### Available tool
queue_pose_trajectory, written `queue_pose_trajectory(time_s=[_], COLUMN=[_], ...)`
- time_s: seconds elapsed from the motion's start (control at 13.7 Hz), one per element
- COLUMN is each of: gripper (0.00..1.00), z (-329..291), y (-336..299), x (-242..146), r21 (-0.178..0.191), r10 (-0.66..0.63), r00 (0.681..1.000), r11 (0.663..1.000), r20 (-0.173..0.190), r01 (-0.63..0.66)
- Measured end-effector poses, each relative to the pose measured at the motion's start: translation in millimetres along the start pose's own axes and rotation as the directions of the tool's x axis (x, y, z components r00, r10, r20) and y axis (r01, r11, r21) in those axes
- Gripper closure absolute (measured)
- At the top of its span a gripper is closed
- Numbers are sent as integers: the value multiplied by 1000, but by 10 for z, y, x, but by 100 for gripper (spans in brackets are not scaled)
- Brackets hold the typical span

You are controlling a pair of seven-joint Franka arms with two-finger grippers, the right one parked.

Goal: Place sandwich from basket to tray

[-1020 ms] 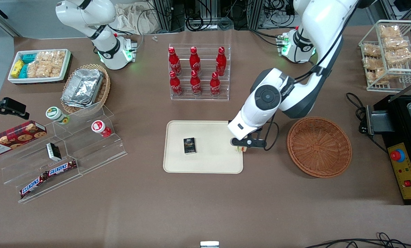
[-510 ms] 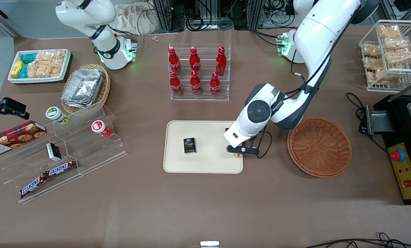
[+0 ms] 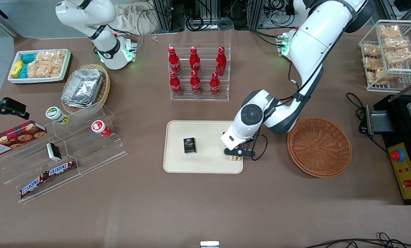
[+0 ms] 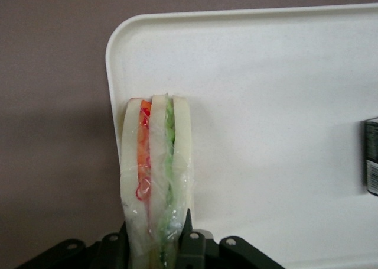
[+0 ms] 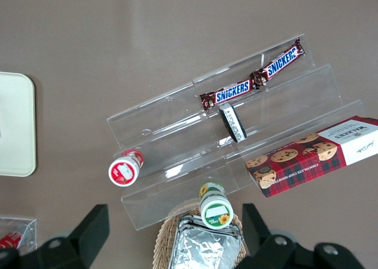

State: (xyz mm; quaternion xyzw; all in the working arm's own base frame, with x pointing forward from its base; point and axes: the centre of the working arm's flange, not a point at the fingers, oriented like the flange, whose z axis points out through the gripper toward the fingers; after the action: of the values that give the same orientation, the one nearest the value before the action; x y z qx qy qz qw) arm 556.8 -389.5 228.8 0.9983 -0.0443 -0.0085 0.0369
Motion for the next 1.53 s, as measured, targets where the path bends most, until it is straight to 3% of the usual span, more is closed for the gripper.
queue_pose_trajectory(time_s=[0.22,0.51,0.73,1.09,1.31,1.53], gripper=[42,1,0,0,0,0], z=[36,7,-115,-1147,-1906,-2458], y=[6,13,20,-228,-541,-935], x=[8,33,104,328,389,384], r21=[-4,-8,-17,-19,-50,-32], r10=[-1,-1,-10,-73,-158,-233], r00=[1000,1000,999,986,965,955], r11=[1000,1000,1000,997,987,972], r20=[-10,-20,-43,-153,-209,-185], r01=[1,1,9,71,151,231])
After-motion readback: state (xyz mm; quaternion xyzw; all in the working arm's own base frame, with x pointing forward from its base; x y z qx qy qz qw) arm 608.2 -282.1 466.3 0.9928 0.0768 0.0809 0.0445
